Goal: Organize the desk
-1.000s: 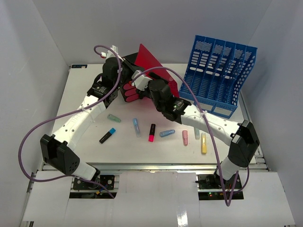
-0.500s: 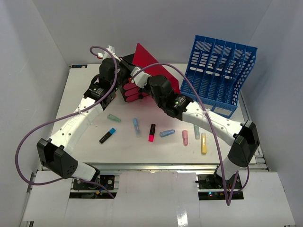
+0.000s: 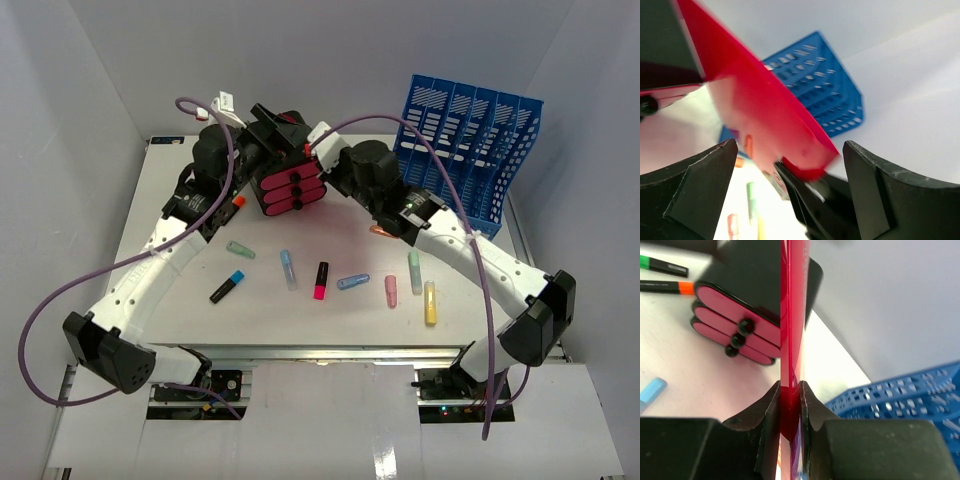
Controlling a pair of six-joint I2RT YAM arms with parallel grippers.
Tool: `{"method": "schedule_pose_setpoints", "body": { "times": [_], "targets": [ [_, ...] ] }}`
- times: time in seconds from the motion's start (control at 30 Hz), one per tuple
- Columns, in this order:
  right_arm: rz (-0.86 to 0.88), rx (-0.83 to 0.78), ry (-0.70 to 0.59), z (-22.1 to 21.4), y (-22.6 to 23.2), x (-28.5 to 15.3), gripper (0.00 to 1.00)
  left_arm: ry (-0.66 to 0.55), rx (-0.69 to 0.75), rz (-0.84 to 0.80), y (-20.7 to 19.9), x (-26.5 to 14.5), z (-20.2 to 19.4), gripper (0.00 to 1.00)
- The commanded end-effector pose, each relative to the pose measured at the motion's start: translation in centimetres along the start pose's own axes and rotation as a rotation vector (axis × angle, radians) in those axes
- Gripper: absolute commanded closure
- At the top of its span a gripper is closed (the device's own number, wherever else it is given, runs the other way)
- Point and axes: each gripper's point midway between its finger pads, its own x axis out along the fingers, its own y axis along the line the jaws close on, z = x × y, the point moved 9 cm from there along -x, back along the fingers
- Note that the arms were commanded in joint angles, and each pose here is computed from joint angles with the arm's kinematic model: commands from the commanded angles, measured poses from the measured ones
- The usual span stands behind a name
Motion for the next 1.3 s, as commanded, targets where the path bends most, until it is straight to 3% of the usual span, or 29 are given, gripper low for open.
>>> {"method": "schedule_pose_setpoints", "body": {
  "times": [0.0, 0.27, 0.4, 0.57, 0.83, 1.0, 1.27],
  "targets": [
    [0.017, 0.105, -0.074, 1.1, -3.0, -2.9, 0.92, -0.054, 0.026, -0.21, -4.6, -3.7, 2.5, 0.02],
    [-0.039, 0.198, -0.192, 1.1, -8.2, -7.9, 0.92, -0.132, 0.075, -0.276, -6.1, -6.7, 4.0, 0.02],
    [-0.135, 0.202, -0.244, 1.8, -10.5, -11.1, 0.92, -0.113, 0.106, -0.276, -4.6, -8.0, 2.9, 0.02],
    [-0.294, 0.216, -0.264, 1.6, -13.0, -14.4, 0.92, 0.01, 0.115, -0.238, 0.5, -8.4, -1.4, 0.02],
    [-0.466, 0.23, -0.307, 2.1, -15.0, -17.6, 0.92, 0.189, 0.166, -0.323, 3.6, -9.4, -5.2, 0.02],
    [-0.543, 0.239, -0.355, 3.2, -16.3, -18.8, 0.92, 0.225, 0.193, -0.315, 5.0, -10.2, -6.2, 0.02],
    [-0.619, 0.272, -0.394, 2.3, -16.9, -17.1, 0.92, 0.252, 0.206, -0.293, 7.1, -11.3, -7.6, 0.02]
  ]
}}
